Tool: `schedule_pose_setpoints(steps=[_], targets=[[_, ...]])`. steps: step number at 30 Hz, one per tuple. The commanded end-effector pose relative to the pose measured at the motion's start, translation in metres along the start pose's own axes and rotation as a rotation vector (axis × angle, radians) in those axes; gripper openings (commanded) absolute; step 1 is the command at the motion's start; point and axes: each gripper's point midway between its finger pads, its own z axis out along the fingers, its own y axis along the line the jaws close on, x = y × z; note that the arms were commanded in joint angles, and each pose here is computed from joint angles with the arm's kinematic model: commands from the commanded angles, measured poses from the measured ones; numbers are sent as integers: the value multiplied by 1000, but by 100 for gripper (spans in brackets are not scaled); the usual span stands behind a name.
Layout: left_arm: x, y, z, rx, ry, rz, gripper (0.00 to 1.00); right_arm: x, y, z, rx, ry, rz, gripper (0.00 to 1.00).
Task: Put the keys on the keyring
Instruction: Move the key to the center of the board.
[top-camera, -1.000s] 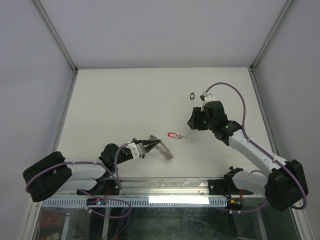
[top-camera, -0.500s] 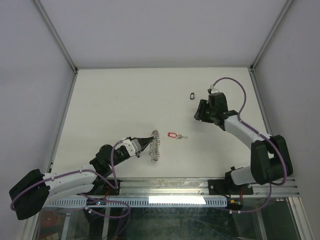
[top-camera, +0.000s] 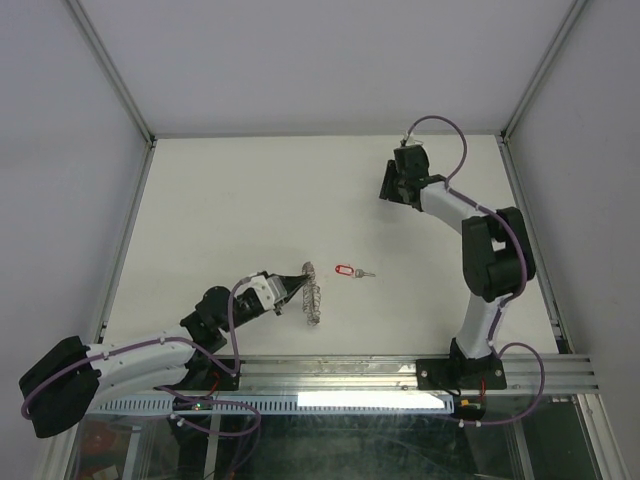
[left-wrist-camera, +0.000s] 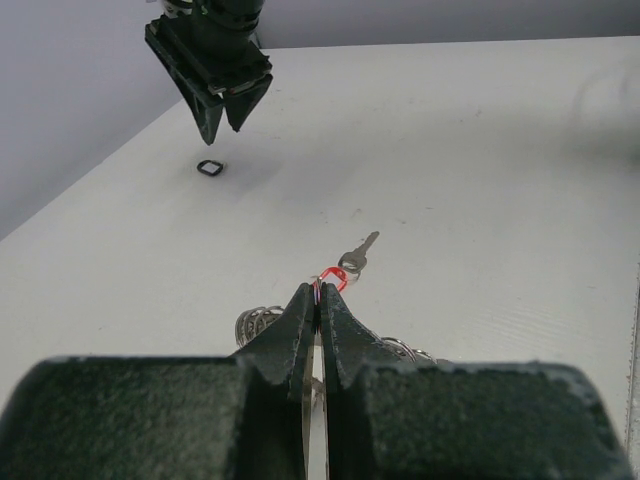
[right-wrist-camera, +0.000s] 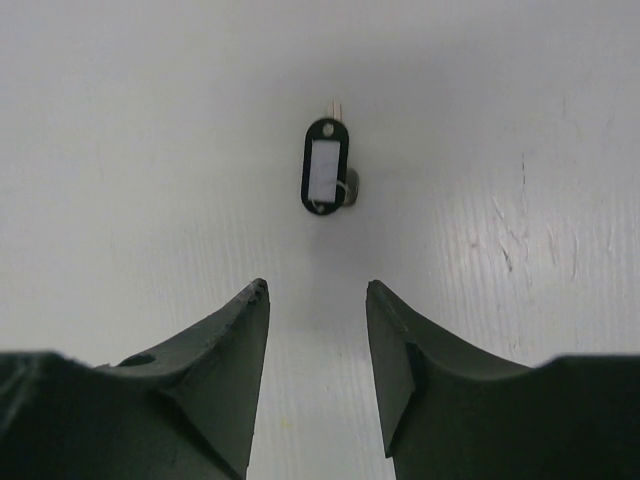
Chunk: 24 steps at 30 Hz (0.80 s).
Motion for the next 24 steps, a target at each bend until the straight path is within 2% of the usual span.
schedule_pose_setpoints(steps=[1, 10, 18, 24], targets=[[-25, 7, 9, -11, -64, -10, 0, -31, -1, 16, 94, -73, 95, 46], [-25, 8, 13, -11, -51, -6, 0, -33, 0, 52, 185, -52, 105, 42], [-25, 8, 14, -10, -48, 1, 0, -34, 13, 58, 207, -50, 62, 40], [-24, 9, 14, -9, -45, 6, 0, -27, 8, 60, 239, -30, 45, 33]])
